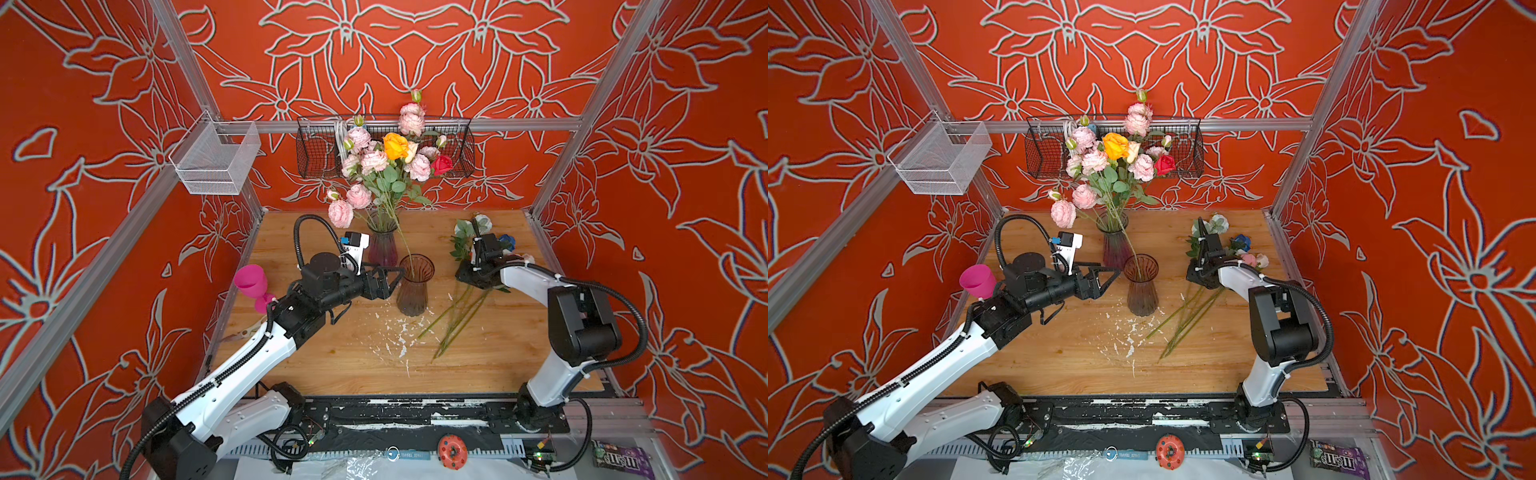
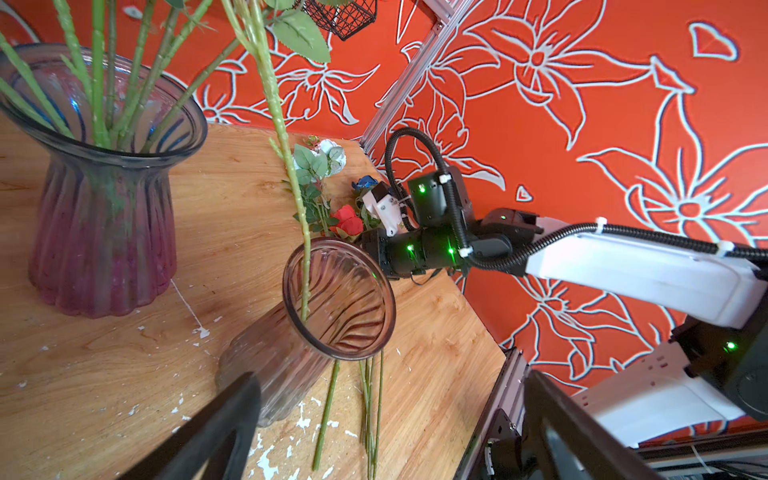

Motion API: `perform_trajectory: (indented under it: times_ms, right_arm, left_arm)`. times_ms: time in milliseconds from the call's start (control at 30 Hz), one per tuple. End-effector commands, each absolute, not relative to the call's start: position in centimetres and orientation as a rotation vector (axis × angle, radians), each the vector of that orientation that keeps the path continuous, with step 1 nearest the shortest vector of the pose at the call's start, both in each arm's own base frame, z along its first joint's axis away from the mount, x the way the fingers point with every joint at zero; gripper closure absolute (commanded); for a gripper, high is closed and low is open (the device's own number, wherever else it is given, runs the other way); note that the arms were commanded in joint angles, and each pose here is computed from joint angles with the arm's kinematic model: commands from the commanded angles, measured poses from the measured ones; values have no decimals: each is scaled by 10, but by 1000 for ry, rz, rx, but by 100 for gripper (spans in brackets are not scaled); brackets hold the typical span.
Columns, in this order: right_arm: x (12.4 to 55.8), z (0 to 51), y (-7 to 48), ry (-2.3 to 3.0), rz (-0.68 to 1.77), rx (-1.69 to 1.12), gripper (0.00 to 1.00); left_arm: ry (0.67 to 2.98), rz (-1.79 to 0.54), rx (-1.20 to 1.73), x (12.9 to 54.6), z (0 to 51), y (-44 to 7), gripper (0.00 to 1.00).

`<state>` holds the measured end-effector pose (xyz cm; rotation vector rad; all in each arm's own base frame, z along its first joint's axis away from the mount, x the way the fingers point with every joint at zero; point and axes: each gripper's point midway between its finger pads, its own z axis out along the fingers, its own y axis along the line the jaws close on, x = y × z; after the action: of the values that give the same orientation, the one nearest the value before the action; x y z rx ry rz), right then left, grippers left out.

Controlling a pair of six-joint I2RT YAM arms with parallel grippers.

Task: Arrange the flowers into the vase

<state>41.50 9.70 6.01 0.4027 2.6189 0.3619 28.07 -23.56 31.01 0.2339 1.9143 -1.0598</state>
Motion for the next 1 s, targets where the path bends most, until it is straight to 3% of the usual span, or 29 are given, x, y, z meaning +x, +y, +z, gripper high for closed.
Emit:
perform_trajectory:
  times_ms: [0,300,633,967]
  right_arm:
    - [418,50,95,2665,339,433,55]
    - [424,39,110,2686,456,472,67]
    - [435,62,125,2613,597,468,99]
    - [427,150,136,2336,791,409,100]
  left_arm:
    - [1870,-1045,244,279,324,-232,2]
    - [1872,-1019,239,281,322,-230,2]
    - [1831,-1006,240,276,334,-224,2]
    - [1827,-991,235,276,334,-221,2]
